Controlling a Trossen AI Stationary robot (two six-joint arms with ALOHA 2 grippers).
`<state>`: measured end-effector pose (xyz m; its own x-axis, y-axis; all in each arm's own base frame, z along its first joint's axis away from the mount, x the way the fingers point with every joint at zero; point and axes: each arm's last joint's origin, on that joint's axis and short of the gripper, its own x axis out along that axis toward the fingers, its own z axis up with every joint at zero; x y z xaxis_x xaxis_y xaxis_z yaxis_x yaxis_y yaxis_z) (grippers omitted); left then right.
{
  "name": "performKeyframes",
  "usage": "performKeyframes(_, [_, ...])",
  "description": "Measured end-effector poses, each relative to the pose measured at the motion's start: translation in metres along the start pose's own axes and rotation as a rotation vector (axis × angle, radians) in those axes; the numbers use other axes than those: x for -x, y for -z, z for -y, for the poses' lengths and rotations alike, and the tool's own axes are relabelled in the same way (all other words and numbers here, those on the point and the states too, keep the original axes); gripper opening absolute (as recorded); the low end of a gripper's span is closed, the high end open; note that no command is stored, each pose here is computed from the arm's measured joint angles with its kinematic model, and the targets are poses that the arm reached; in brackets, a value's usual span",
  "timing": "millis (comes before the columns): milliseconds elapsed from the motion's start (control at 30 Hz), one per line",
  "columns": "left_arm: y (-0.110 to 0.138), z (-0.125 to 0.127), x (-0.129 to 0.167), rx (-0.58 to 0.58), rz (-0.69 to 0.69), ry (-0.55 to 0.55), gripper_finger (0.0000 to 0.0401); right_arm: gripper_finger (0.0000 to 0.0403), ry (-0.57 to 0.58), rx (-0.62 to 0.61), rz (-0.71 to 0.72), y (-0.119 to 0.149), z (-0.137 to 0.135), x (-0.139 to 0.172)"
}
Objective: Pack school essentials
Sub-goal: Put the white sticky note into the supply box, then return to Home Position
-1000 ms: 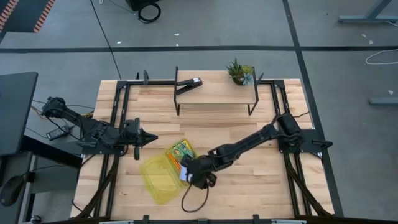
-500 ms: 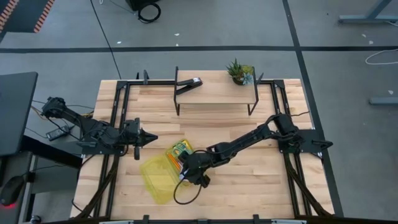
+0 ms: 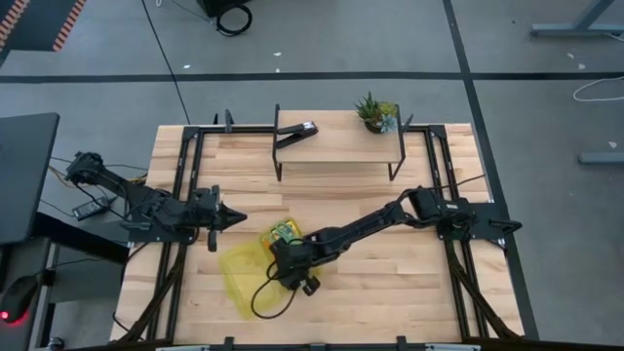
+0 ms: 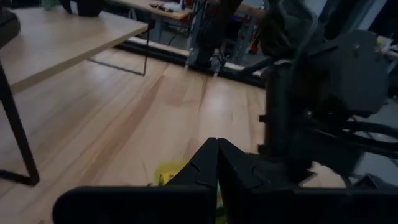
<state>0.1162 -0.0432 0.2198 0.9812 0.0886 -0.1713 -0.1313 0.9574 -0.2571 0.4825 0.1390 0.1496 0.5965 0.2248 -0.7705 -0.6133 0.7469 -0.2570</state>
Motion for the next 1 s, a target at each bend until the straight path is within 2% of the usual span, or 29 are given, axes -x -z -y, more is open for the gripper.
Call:
performKeyframes(500, [0.001, 0.002, 0.000, -0.001, -0.015, 0.023, 0.0014, 0.0103, 0.052, -0.024, -0.053, 0.003, 0.008, 0.006])
performKeyframes(700, [0.001, 0.002, 0.000, 0.001, -0.014, 0.026, 0.0014, 0.0103, 0.102, -0.040, 0.008, -0.014, 0.020, 0.038])
performKeyframes(1000, [-0.001, 0.001, 0.003, -0.042, 0.003, 0.031, 0.0008, 0.0101, 0.177, -0.153, -0.026, -0.018, 0.035, 0.081])
